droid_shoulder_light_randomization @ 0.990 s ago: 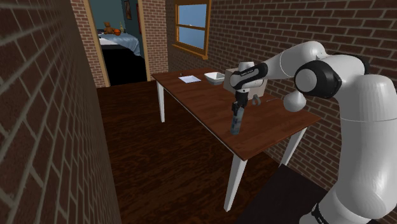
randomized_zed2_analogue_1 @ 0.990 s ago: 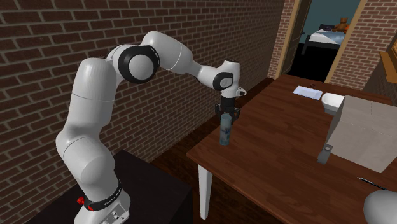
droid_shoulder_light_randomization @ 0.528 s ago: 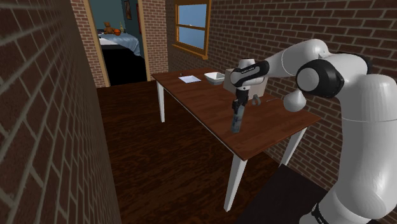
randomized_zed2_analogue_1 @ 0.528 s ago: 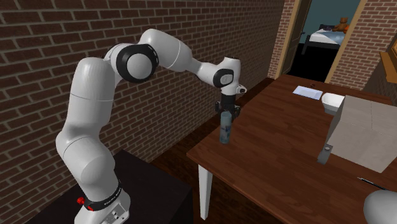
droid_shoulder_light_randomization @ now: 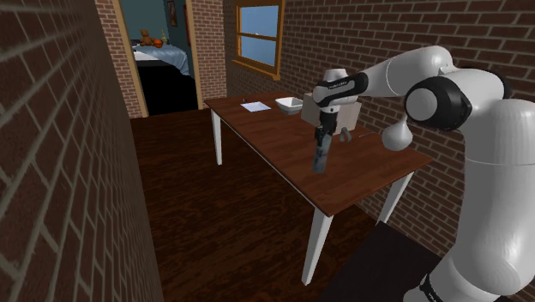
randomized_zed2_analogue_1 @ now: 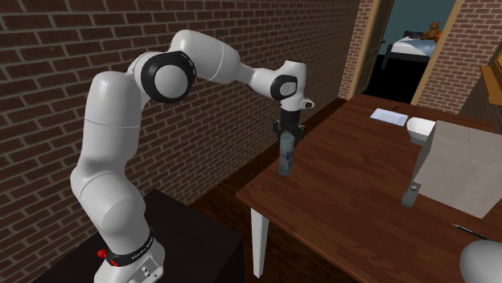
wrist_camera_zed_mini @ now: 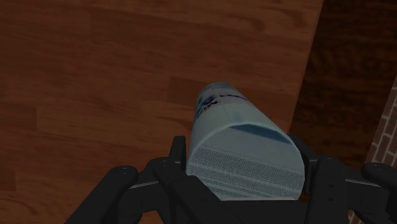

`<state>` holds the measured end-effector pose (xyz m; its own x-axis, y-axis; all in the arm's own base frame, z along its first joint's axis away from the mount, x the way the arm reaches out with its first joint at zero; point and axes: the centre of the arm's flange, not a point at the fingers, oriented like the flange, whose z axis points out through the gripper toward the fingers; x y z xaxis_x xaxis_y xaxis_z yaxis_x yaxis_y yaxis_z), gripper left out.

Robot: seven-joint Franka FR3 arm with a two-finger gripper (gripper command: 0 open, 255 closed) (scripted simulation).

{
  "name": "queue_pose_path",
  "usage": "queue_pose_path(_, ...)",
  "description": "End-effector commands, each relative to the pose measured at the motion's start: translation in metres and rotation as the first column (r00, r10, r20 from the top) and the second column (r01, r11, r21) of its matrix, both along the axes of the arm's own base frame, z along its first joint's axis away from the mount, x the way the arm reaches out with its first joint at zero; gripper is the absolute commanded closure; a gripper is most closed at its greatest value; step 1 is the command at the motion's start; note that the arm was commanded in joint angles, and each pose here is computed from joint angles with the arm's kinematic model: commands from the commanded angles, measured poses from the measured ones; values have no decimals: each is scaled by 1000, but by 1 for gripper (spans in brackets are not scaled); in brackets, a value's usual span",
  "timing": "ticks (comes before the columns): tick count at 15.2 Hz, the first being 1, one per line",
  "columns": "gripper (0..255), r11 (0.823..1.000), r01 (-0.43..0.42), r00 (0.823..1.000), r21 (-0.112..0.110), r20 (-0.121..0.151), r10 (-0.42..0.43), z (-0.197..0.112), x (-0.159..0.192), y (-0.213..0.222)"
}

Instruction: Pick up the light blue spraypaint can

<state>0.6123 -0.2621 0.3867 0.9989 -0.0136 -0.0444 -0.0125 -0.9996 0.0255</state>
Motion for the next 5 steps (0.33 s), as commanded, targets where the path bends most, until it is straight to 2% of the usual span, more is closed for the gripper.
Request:
queue_pose_path(1, 255, 1000, 0, 1000, 0, 1, 0, 11, 0, 1)
queue_pose_path(5, 255, 1000, 0, 1000, 0, 1, 0, 23, 0, 1)
